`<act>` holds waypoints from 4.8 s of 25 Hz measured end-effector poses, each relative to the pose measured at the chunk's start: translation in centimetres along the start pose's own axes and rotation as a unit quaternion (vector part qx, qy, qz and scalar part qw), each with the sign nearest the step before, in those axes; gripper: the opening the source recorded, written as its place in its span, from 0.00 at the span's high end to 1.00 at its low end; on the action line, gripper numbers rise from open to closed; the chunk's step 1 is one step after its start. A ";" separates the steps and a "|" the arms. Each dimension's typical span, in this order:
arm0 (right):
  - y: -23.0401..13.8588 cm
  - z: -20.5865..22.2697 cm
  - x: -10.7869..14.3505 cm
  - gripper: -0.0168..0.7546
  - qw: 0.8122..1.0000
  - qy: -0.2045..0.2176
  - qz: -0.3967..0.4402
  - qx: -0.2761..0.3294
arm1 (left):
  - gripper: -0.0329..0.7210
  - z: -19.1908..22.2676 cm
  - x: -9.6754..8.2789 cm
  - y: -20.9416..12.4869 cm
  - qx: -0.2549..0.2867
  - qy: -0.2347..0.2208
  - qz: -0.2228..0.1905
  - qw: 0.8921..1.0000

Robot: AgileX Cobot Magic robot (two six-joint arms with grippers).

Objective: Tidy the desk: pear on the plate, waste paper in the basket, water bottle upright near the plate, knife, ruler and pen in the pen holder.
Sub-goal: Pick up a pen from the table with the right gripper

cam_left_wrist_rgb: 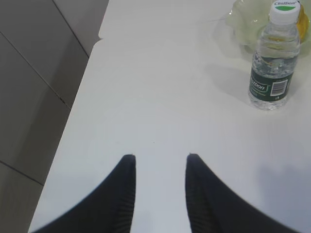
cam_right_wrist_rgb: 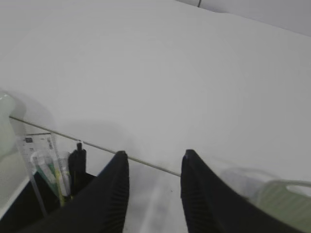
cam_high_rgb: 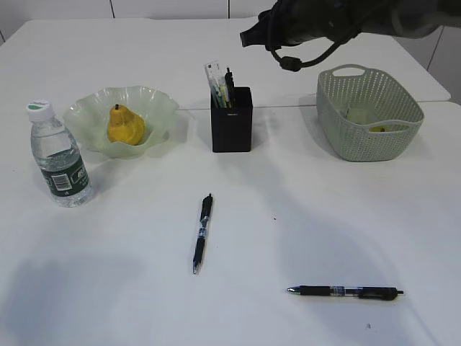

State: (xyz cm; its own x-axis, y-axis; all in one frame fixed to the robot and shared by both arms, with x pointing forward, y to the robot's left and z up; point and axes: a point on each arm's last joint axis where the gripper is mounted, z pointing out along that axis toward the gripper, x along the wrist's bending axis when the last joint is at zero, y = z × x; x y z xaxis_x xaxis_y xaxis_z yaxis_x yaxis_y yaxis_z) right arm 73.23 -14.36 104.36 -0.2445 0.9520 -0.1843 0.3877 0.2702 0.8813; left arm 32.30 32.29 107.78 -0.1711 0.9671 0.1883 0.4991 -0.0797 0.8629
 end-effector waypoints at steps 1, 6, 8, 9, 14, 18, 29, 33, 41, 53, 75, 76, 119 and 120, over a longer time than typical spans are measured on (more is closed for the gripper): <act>0.3 -0.5 -0.3 0.59 1.000 -0.008 0.000 0.010 | 0.64 0.0 0.0 0.0 0.000 -0.001 -0.001 1.000; 0.5 -2.5 -0.8 0.59 0.996 -0.040 -0.031 0.074 | 0.64 0.0 -0.2 -0.1 0.003 -0.011 -0.012 1.000; 0.1 -2.8 -0.3 0.59 0.991 -0.042 -0.056 0.111 | 0.64 0.0 -0.2 -0.1 0.004 -0.012 -0.014 1.000; -0.2 -3.0 0.2 0.59 0.988 -0.037 -0.071 0.131 | 0.64 0.0 -0.2 -0.1 0.004 -0.013 -0.015 1.000; -1.6 -4.2 3.2 0.59 0.968 0.005 -0.114 0.224 | 0.64 0.0 -0.3 -0.1 0.005 -0.017 -0.019 1.000; -2.2 -5.3 4.9 0.59 0.956 0.047 -0.076 0.279 | 0.64 0.0 -0.3 -0.2 0.012 -0.018 -0.022 1.000; -2.8 -7.9 7.2 0.59 0.906 0.140 0.095 0.388 | 0.64 0.0 -0.2 -0.8 0.044 -0.011 -0.024 0.999; -2.8 -8.2 7.5 0.59 0.890 0.137 0.152 0.408 | 0.64 0.0 0.0 -0.9 0.051 0.003 -0.012 0.999; -2.7 -8.6 8.2 0.59 0.848 0.123 0.273 0.437 | 0.64 -0.1 0.4 -1.2 0.068 0.023 0.003 0.997; -6.7 -5.7 12.1 0.59 0.817 0.098 0.280 0.494 | 0.64 -0.1 0.4 -1.2 0.068 0.023 0.003 0.997; -8.4 -2.6 15.0 0.59 0.833 0.100 0.258 0.479 | 0.64 -0.1 0.4 -1.2 0.069 0.023 0.003 0.997; -8.3 -2.6 15.0 0.59 0.834 0.101 0.258 0.477 | 0.64 -0.1 0.4 -1.2 0.069 0.023 0.003 0.997; -7.9 -1.7 15.1 0.49 0.868 0.083 0.237 0.428 | 0.64 -0.1 0.5 -1.5 0.082 0.027 0.002 0.996; -8.1 -1.7 15.4 0.49 0.867 0.082 0.234 0.432 | 0.64 -0.1 0.5 -1.5 0.082 0.027 0.002 0.996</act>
State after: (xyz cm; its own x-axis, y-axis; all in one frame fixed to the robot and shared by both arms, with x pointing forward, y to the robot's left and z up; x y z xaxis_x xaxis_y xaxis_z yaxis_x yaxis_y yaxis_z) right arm 64.82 -2.17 95.08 0.0240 0.9725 0.2319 0.9824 -0.0660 0.1748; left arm 31.36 32.85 106.66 -0.2116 0.9520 0.2212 0.6308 -0.0398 0.7750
